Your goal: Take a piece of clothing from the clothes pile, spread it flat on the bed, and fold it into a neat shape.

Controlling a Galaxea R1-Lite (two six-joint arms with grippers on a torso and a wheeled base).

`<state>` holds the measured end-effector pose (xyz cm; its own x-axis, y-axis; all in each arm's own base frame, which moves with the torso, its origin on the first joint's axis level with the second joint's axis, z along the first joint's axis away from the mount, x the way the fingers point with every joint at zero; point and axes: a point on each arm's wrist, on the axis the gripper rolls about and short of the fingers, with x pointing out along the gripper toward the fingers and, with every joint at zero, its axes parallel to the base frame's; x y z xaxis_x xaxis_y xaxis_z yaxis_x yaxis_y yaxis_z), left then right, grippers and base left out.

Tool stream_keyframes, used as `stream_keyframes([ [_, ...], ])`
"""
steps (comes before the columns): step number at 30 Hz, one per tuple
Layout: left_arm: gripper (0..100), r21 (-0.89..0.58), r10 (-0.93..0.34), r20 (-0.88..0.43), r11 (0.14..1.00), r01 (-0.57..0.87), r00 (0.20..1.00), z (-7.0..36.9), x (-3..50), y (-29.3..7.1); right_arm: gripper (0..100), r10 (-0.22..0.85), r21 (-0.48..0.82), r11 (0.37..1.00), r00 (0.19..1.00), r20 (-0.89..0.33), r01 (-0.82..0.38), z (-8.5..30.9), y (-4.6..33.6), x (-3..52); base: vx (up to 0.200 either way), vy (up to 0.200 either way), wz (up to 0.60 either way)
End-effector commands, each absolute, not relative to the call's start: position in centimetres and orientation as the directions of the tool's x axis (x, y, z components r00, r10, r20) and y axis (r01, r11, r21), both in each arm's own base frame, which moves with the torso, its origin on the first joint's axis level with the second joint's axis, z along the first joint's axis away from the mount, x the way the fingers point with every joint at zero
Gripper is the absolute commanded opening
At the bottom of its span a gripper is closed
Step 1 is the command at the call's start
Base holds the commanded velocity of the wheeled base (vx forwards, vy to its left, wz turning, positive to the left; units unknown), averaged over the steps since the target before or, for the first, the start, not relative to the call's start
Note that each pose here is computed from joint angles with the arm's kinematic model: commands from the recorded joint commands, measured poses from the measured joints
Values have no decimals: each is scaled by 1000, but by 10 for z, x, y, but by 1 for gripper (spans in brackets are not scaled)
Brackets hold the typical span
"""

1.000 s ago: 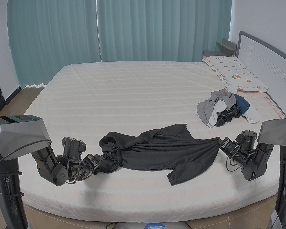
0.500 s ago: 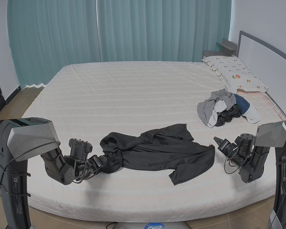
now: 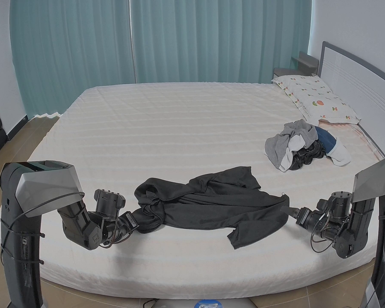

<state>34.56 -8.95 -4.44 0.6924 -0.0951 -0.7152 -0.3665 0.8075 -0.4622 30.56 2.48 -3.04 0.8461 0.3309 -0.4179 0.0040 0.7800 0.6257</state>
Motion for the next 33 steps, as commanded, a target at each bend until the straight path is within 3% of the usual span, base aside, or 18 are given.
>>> stream_keyframes([
  [1,0,-504,-78,-703,755,-418,706,-36,347,-80,100,356,584,812,788,-502,5,-44,28,285,0,0,0],
  [10,0,-558,-81,-694,688,-464,715,-8,324,-58,100,394,569,822,757,-521,-36,-58,47,288,0,0,0],
  [15,0,-574,-85,-703,654,-492,706,-5,320,-37,100,370,549,835,778,-508,-38,-62,54,300,0,0,0],
  [22,0,-583,-113,-709,649,-488,696,-7,320,-36,100,353,539,841,797,-490,-41,-66,62,315,0,0,0],
  [23,0,-581,-113,-710,651,-488,695,-7,320,-36,0,347,537,843,797,-494,-35,-67,62,316,0,0,0],
  [30,0,-577,-109,-715,650,-494,690,-10,320,-36,0,335,531,847,795,-506,-19,-61,59,306,0,0,0],
  [33,0,-576,-112,-716,652,-493,689,-8,318,-36,0,350,560,828,802,-484,-23,-40,42,289,0,0,0],
])
